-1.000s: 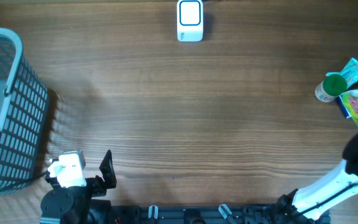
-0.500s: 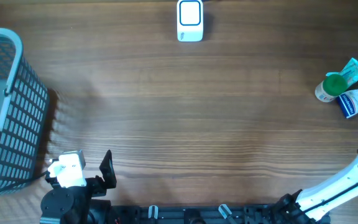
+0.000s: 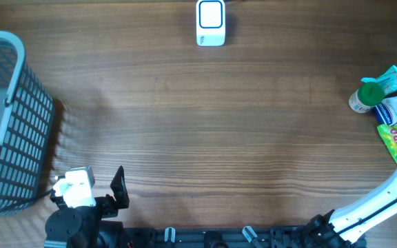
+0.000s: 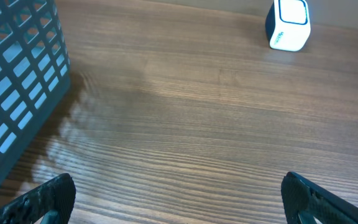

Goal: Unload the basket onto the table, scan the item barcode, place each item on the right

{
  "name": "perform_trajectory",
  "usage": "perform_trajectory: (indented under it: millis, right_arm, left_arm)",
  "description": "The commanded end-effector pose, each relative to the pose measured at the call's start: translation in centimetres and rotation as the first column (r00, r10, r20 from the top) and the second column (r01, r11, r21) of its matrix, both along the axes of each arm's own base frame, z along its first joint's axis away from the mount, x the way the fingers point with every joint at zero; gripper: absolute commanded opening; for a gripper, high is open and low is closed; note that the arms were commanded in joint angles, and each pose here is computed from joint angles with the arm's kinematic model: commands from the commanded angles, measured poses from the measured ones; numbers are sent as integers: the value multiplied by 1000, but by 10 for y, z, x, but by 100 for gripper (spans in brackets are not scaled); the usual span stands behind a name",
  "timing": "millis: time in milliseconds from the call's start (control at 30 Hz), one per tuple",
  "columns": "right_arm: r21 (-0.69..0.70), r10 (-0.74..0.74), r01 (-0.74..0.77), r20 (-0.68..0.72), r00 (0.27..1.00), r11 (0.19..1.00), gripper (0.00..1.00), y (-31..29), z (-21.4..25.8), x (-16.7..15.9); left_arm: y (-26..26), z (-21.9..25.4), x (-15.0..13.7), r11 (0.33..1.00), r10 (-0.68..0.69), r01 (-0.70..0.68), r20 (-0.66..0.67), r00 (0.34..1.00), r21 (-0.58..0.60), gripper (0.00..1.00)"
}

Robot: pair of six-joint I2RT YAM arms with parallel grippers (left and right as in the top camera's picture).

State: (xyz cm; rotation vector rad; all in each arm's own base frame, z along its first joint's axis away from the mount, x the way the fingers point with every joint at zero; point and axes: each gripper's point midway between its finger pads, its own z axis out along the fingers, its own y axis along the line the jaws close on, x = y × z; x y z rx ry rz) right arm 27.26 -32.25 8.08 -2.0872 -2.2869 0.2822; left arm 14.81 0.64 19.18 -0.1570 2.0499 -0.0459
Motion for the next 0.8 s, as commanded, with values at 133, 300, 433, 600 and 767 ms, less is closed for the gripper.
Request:
perform_trajectory:
  millis: [133, 300, 433, 600, 767]
  right_arm:
    - [-16, 89, -89, 344, 935, 996, 70, 40, 125, 39]
    - [-106, 440, -464, 555, 706, 879, 75, 120, 194, 76]
    - [-278, 683, -673, 564, 464, 686, 84, 194, 243, 85]
    - [-455, 843, -782, 515, 159, 425, 88, 281, 293, 69]
    - [-499, 865, -818, 501, -2, 287, 100, 339, 316, 29]
  left_arm:
    - [0, 0, 0, 1000, 2, -2, 4, 1000, 1, 100]
    - [0, 0, 0, 1000, 2, -2, 4, 1000, 1, 100]
    - [0, 0, 0, 1000, 2, -2, 4, 1000, 1, 100]
    - [0, 0, 0, 1000, 1, -1, 4, 1000, 1, 100]
    - [0, 0, 0, 1000, 1, -1, 4, 1000, 1, 100]
